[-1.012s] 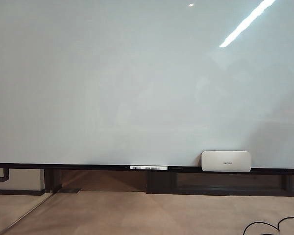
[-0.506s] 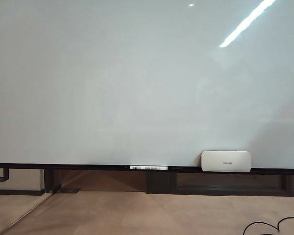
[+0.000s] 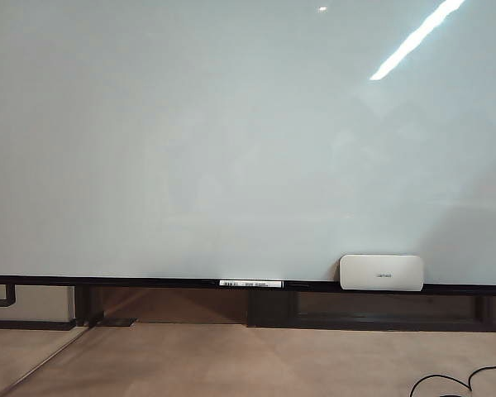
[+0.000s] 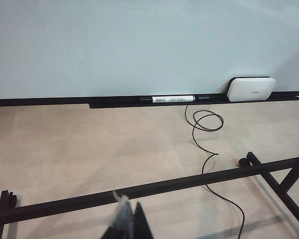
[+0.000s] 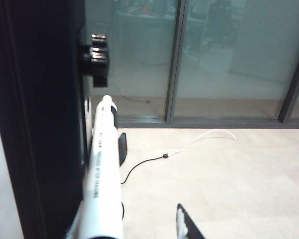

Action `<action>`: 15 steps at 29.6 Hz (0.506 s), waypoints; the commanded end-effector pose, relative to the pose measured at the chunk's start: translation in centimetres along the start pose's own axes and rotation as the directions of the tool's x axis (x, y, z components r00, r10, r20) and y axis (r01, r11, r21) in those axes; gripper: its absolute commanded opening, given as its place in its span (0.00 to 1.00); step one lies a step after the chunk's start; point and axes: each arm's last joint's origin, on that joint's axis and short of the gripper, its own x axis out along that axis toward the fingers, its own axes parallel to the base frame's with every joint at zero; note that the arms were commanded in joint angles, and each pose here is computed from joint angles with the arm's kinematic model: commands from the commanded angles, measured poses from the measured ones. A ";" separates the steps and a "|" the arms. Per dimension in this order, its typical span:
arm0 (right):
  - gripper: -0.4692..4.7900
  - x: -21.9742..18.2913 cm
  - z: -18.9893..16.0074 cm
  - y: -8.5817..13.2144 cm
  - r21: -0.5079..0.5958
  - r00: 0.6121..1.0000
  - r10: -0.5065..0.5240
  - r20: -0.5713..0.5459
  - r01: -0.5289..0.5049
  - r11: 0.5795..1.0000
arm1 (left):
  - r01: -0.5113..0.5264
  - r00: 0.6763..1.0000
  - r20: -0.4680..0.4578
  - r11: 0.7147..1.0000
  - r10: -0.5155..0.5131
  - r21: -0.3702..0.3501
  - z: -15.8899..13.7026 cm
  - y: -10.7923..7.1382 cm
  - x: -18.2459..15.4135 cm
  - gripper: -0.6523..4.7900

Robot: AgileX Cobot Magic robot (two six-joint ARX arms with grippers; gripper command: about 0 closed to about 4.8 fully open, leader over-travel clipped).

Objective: Reach to the right to find the marker pen, pick it up, and write the number 18 on the whiteboard.

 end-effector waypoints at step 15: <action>0.39 0.9 0.9 1.1 -0.029 0.999 0.013 0.035 -0.012 1.000 | -0.002 1.000 0.007 1.000 0.002 -0.002 0.1 0.0 0.0 0.11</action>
